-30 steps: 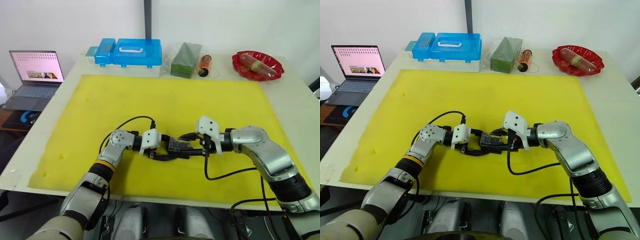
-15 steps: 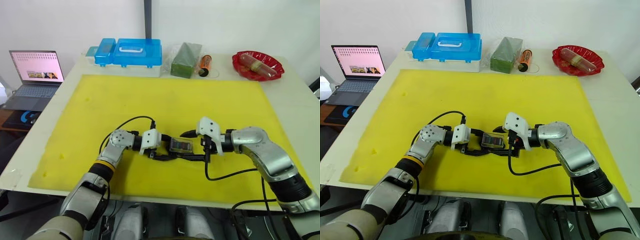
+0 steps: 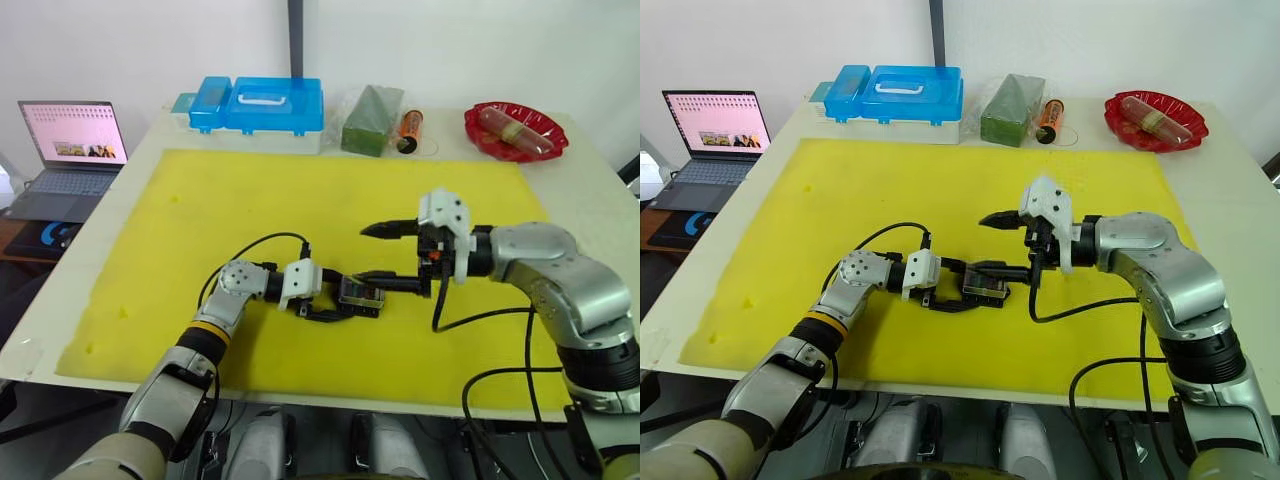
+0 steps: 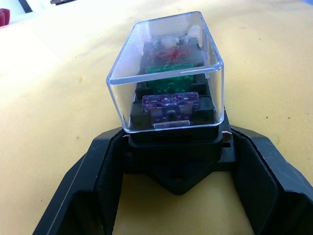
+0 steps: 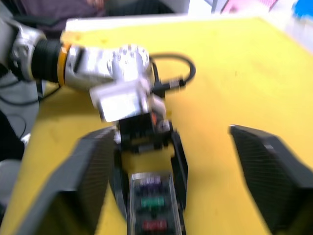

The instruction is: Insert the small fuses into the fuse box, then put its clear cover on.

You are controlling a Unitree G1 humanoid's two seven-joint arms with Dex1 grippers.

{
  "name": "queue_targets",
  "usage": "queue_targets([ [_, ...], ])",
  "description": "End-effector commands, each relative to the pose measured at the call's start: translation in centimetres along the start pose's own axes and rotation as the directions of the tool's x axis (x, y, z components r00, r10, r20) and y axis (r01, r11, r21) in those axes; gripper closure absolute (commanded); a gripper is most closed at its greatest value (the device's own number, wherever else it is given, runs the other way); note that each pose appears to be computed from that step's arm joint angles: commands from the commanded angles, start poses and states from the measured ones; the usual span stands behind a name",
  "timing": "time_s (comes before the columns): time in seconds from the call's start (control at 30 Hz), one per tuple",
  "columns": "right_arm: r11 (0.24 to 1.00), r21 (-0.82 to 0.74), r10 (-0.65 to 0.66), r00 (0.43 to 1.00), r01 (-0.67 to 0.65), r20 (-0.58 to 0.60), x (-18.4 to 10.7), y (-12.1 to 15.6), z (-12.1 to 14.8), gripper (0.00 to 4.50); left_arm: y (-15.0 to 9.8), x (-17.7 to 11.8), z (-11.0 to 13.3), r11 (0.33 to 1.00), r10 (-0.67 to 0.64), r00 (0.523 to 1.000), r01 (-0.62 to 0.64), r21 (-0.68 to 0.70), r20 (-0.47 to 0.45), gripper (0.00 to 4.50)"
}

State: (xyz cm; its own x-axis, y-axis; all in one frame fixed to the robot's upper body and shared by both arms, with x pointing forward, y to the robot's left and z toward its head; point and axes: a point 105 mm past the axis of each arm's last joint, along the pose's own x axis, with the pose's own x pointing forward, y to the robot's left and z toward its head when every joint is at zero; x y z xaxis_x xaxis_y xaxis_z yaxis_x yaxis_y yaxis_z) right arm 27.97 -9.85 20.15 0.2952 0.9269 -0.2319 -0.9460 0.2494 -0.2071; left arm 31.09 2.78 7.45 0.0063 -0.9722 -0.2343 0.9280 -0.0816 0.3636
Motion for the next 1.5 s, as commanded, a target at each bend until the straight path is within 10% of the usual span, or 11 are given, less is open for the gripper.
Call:
queue_targets([
  [0.03,0.997,-0.071,0.006,1.0,-0.005,0.017,0.2,0.6,0.4,2.09,-1.6,0.1,-1.9,0.998,-0.04,0.998,0.036,-0.059,-0.055,1.72],
  [0.27,0.997,-0.079,-0.001,1.0,0.003,0.021,0.4,0.4,-0.2,4.45,-1.7,0.2,-1.8,0.998,-0.043,0.998,0.041,-0.054,-0.051,1.72],
  [0.43,0.999,-0.051,0.018,1.0,-0.019,-0.008,1.3,0.7,-1.9,4.45,-1.7,0.2,-1.9,0.998,-0.043,0.998,0.041,-0.055,-0.051,1.72],
  [0.7,0.992,0.111,0.091,0.963,-0.065,-0.253,2.6,1.0,-12.2,4.45,-2.0,0.2,-1.9,0.997,-0.048,0.998,0.045,-0.06,-0.051,1.72],
  [0.97,0.989,0.122,0.112,0.975,-0.09,-0.192,2.5,2.0,-11.0,4.45,-1.8,0.3,-1.9,0.998,-0.039,0.998,0.036,-0.06,-0.053,1.72],
  [1.33,0.978,-0.041,-0.204,0.979,0.205,0.029,-2.8,-2.1,-0.1,4.45,-1.0,-0.2,-1.8,0.996,0.024,0.998,-0.028,-0.085,-0.05,1.72],
  [1.5,0.959,-0.108,-0.273,0.954,0.261,-0.121,-7.0,-1.1,-2.0,3.14,-0.7,-0.4,-1.8,0.996,0.044,0.997,-0.049,-0.073,-0.06,1.72],
])
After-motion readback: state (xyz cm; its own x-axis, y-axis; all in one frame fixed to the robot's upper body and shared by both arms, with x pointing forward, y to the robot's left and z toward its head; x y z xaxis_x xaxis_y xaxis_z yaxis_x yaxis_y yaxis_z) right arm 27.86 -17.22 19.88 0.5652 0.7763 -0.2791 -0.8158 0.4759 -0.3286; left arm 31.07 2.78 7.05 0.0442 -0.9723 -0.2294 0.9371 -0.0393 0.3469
